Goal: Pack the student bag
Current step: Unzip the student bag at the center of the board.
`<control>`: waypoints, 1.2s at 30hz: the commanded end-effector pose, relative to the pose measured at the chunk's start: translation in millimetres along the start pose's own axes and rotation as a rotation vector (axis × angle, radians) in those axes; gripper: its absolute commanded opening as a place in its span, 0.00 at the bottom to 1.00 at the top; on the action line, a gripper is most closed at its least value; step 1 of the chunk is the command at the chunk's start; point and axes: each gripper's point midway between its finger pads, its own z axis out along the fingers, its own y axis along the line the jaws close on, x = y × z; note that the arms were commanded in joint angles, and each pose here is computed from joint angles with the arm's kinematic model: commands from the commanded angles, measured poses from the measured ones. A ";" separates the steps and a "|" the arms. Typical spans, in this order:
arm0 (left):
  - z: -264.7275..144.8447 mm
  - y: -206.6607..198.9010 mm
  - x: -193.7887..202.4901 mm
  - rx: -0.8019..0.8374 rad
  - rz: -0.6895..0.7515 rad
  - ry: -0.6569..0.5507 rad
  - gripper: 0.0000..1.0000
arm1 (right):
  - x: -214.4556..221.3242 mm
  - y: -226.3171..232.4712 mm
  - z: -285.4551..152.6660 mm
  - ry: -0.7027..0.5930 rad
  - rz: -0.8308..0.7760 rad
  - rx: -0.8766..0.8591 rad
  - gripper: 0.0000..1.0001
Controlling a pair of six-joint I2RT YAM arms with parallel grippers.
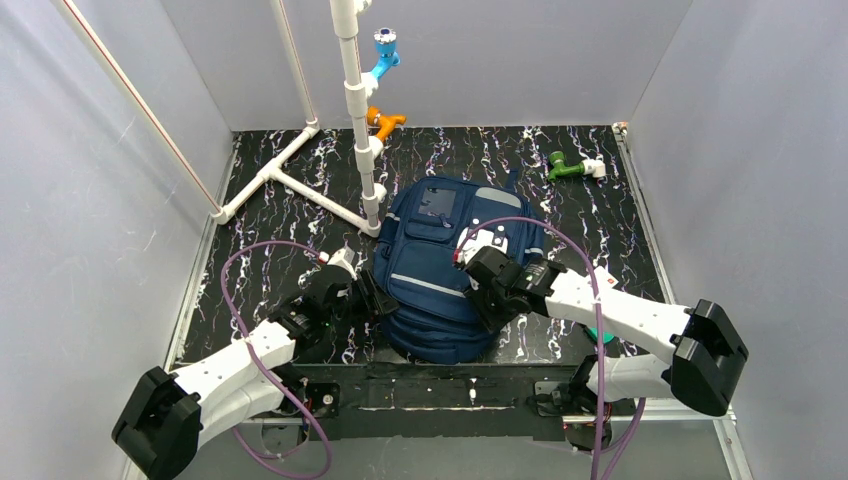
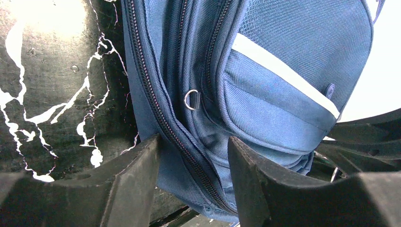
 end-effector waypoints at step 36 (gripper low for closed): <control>-6.1 -50.4 -1.6 0.271 -0.037 0.003 0.00 | -149.1 176.1 -4.5 -0.243 0.343 -0.574 0.01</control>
